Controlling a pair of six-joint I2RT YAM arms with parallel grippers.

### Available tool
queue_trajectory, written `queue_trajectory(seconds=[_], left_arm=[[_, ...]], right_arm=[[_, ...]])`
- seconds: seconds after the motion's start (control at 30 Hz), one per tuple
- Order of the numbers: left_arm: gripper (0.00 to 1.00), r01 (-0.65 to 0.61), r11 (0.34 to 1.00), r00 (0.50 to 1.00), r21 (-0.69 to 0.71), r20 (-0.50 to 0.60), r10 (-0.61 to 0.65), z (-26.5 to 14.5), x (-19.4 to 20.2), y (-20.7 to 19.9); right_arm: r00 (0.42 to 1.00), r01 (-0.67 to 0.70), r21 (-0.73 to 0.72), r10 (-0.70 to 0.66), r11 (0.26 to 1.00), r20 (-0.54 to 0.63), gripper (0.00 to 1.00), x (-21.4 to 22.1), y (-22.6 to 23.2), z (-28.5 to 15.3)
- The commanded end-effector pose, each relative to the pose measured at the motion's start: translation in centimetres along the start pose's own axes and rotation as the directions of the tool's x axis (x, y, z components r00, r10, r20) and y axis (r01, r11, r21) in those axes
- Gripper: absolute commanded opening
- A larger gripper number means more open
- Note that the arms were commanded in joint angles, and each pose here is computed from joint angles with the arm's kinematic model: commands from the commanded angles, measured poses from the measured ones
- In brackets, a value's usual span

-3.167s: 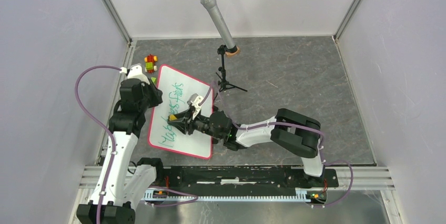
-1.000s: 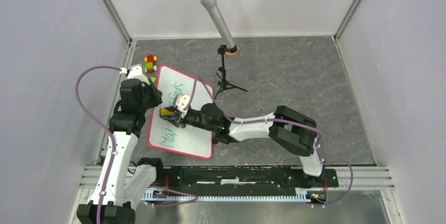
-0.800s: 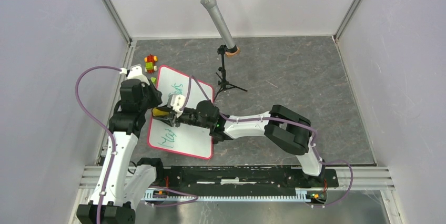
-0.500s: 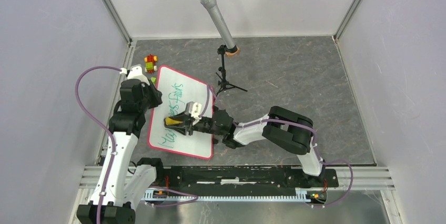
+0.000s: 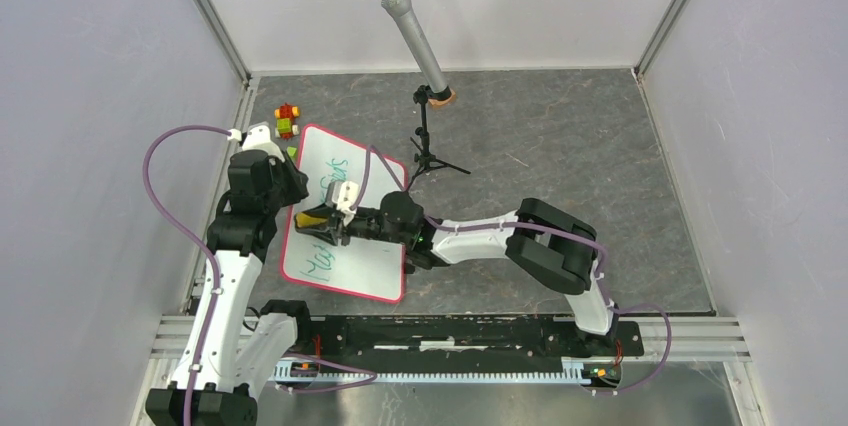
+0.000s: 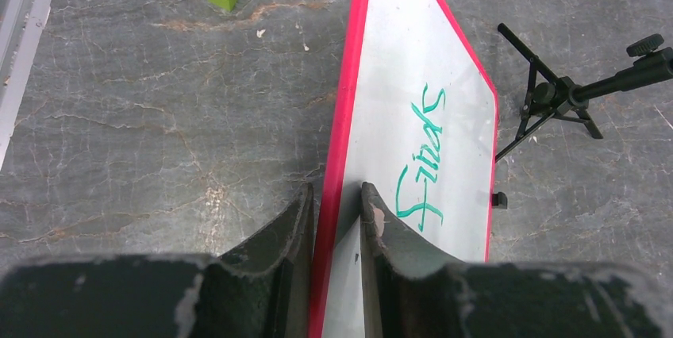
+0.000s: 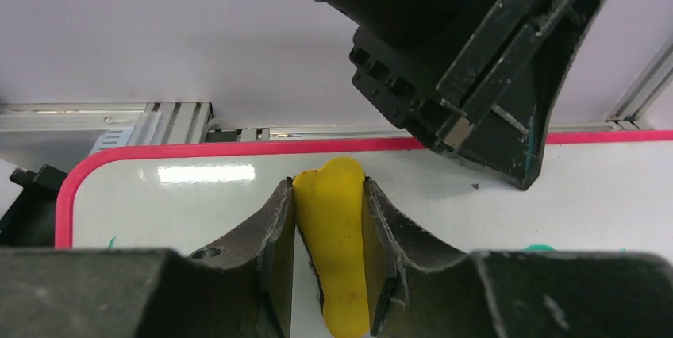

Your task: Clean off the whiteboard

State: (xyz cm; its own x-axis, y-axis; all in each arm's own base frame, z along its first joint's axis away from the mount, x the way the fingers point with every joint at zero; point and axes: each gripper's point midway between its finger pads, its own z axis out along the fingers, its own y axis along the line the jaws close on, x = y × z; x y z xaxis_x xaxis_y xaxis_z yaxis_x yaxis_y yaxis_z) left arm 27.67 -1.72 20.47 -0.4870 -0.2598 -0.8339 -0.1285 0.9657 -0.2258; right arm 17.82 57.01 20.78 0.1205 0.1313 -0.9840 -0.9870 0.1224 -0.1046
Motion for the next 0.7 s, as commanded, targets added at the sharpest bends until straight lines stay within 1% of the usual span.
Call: queue_trajectory(seconds=[0.0, 0.13, 0.2, 0.23, 0.27, 0.33, 0.47, 0.57, 0.67], left_arm=[[0.02, 0.007, 0.994, 0.994, 0.105, -0.106, 0.004, -0.5, 2.7, -2.0], [0.02, 0.008, 0.994, 0.994, 0.107, -0.111, 0.004, -0.4, 2.8, -2.1], [0.02, 0.008, 0.994, 0.993, 0.108, -0.117, 0.004, -0.4, 2.9, -2.1], [0.02, 0.008, 0.994, 0.993, 0.107, -0.116, 0.004, -0.3, 2.9, -2.1], [0.02, 0.009, 0.994, 0.993, 0.107, -0.116, 0.003, -0.4, 2.9, -2.1], [0.02, 0.009, 0.994, 0.993, 0.108, -0.115, 0.003, -0.4, 2.8, -2.1], [0.02, 0.009, 0.994, 0.994, 0.107, -0.110, 0.003, -0.5, 2.8, -2.1], [0.02, 0.010, 0.994, 0.994, 0.107, -0.110, 0.002, -0.5, 2.8, -2.1], [0.02, 0.011, 0.994, 0.993, 0.109, -0.114, 0.001, -0.4, 2.8, -2.1]], right_arm=[[0.976, -0.055, -0.129, 0.027, 0.990, -0.215, 0.22, 6.9, 3.9, -0.5], [0.964, -0.017, -0.214, -0.041, 0.977, -0.263, 0.21, 9.0, 7.4, -2.8], [0.962, -0.037, -0.232, -0.027, 0.972, -0.270, 0.21, 9.7, 8.7, -4.6], [0.964, -0.066, -0.238, 0.000, 0.969, -0.268, 0.21, 10.0, 9.3, -5.7], [0.966, -0.079, -0.233, 0.017, 0.969, -0.259, 0.21, 10.0, 9.5, -6.5], [0.955, -0.108, -0.205, 0.044, 0.973, -0.294, 0.21, 11.5, 9.7, -8.4], [0.934, -0.115, -0.157, 0.053, 0.981, -0.353, 0.21, 13.6, 9.2, -10.4], [0.938, -0.082, -0.134, 0.030, 0.988, -0.346, 0.21, 12.6, 8.3, -9.9], [0.955, -0.051, -0.130, 0.011, 0.990, -0.296, 0.21, 9.5, 7.6, -8.2]])
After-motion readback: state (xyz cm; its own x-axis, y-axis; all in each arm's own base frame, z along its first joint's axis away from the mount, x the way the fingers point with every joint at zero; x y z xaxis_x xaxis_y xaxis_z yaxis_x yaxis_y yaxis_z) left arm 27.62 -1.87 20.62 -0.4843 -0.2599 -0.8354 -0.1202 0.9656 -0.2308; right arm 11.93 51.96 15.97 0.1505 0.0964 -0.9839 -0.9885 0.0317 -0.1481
